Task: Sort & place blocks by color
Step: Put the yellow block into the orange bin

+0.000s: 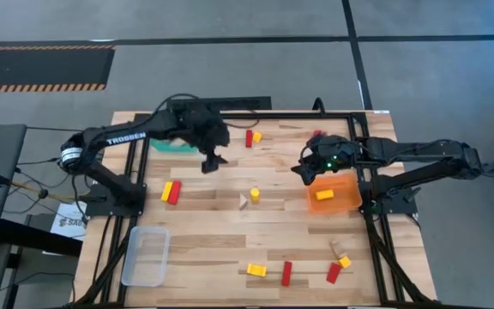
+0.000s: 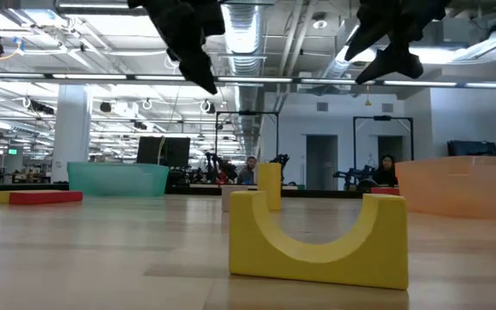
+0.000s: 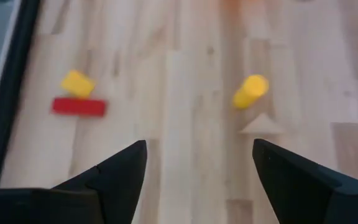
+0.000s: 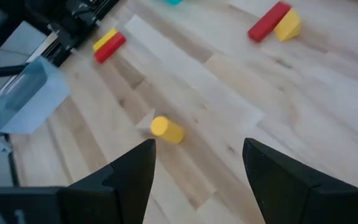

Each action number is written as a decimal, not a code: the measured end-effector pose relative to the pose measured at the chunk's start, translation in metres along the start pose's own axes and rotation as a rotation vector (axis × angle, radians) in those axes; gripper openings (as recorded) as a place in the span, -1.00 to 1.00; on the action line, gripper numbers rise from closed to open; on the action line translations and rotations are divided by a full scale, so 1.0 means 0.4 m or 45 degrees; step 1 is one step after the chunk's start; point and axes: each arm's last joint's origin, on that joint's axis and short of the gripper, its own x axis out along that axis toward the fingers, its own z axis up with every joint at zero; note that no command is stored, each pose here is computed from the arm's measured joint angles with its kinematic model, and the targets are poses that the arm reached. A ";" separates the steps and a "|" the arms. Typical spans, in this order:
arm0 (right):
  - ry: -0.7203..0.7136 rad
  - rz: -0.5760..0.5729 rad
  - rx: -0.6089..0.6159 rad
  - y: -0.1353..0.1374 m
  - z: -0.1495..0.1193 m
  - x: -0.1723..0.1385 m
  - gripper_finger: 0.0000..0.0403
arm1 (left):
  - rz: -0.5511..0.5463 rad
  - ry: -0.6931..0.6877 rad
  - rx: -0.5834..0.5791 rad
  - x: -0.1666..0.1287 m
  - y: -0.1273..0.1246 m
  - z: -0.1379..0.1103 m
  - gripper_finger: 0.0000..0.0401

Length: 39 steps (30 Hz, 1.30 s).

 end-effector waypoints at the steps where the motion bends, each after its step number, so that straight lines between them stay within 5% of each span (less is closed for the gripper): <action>1: 0.008 0.011 0.005 0.004 -0.004 -0.001 0.31 | -0.022 -0.007 0.004 0.000 -0.010 0.003 0.38; 9: 0.133 0.024 -0.017 0.031 -0.054 -0.010 0.31 | -0.089 -0.053 -0.086 -0.004 -0.020 0.011 0.25; 24: 0.422 -0.100 0.131 0.055 -0.166 -0.049 0.31 | -0.068 -0.299 0.019 0.068 -0.076 0.084 -0.04; 33: 0.467 -0.143 0.191 0.073 -0.221 -0.078 0.31 | -0.027 -0.376 -0.133 0.033 -0.123 -0.068 -0.29; 39: 0.595 -0.173 0.363 0.087 -0.273 -0.093 0.31 | -0.025 -0.489 -0.160 0.043 -0.158 -0.138 -0.34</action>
